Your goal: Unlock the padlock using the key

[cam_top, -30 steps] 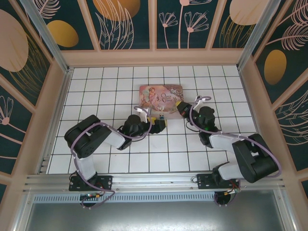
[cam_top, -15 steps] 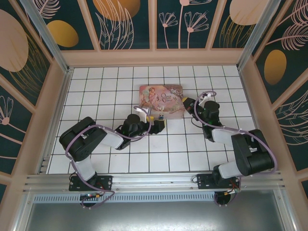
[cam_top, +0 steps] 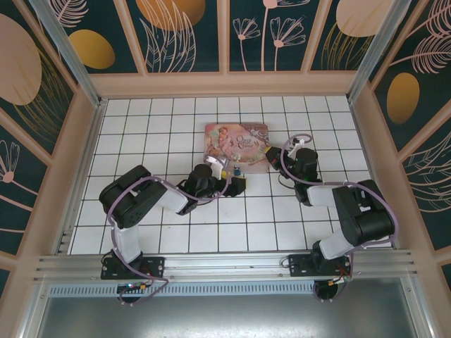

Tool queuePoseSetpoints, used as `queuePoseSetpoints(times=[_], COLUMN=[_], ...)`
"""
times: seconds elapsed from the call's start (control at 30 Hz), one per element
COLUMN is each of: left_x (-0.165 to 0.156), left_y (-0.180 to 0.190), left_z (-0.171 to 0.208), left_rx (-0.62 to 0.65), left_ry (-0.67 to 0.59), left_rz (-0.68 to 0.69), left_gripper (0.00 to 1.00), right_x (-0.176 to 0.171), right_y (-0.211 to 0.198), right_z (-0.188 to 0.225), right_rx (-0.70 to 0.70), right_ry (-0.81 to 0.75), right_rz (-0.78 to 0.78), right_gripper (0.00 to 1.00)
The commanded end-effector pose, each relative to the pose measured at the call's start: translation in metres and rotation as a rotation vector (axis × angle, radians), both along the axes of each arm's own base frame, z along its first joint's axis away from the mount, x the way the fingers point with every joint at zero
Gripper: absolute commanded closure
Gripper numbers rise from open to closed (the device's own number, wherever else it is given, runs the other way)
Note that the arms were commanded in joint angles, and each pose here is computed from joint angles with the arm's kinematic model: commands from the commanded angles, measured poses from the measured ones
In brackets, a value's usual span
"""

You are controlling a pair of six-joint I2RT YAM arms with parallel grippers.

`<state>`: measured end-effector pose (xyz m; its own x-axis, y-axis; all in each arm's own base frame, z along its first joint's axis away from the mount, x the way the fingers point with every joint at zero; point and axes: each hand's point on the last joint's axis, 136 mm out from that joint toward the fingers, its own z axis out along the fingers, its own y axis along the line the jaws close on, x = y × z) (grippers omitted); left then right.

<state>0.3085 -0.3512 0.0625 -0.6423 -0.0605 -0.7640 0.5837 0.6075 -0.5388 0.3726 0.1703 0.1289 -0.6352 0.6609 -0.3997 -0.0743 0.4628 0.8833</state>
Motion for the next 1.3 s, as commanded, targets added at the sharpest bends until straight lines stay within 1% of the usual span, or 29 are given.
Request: queuePoseSetpoints(times=[0.0,0.4,0.63,0.73,0.87,1.0,1.1,1.27], left_x=[0.004,0.022,0.032,0.034,0.034,0.031,0.035,0.040], left_y=[-0.005,-0.001,-0.007,-0.015,-0.029,-0.036,-0.033,-0.028], left_z=[-0.003,-0.014,-0.021,-0.022,-0.013,0.004,0.014,0.017], left_rx=[0.018,0.075,0.093,0.089,0.058,-0.008,-0.065,-0.120], left_ry=[-0.021,-0.060,-0.067,-0.067,-0.071,-0.068,-0.050,-0.015], left_rz=[-0.011,0.060,0.068,0.045,-0.011,-0.053,-0.050,-0.045], left_gripper=[0.06,0.06,0.06,0.06,0.05,0.05,0.04,0.04], right_x=[0.006,0.005,0.006,0.006,0.008,0.009,0.008,0.009], right_y=[0.005,0.011,0.014,0.016,0.016,0.018,0.019,0.019], right_z=[0.014,0.009,0.007,0.005,0.004,0.003,0.003,0.002], right_rx=[0.029,0.034,0.034,0.032,0.031,0.028,0.024,0.021], right_ry=[-0.051,-0.045,-0.040,-0.036,-0.037,-0.033,-0.031,-0.027], right_rz=[0.016,0.029,0.037,0.042,0.042,0.047,0.050,0.050], right_gripper=[1.00,1.00,1.00,1.00,1.00,1.00,1.00,1.00])
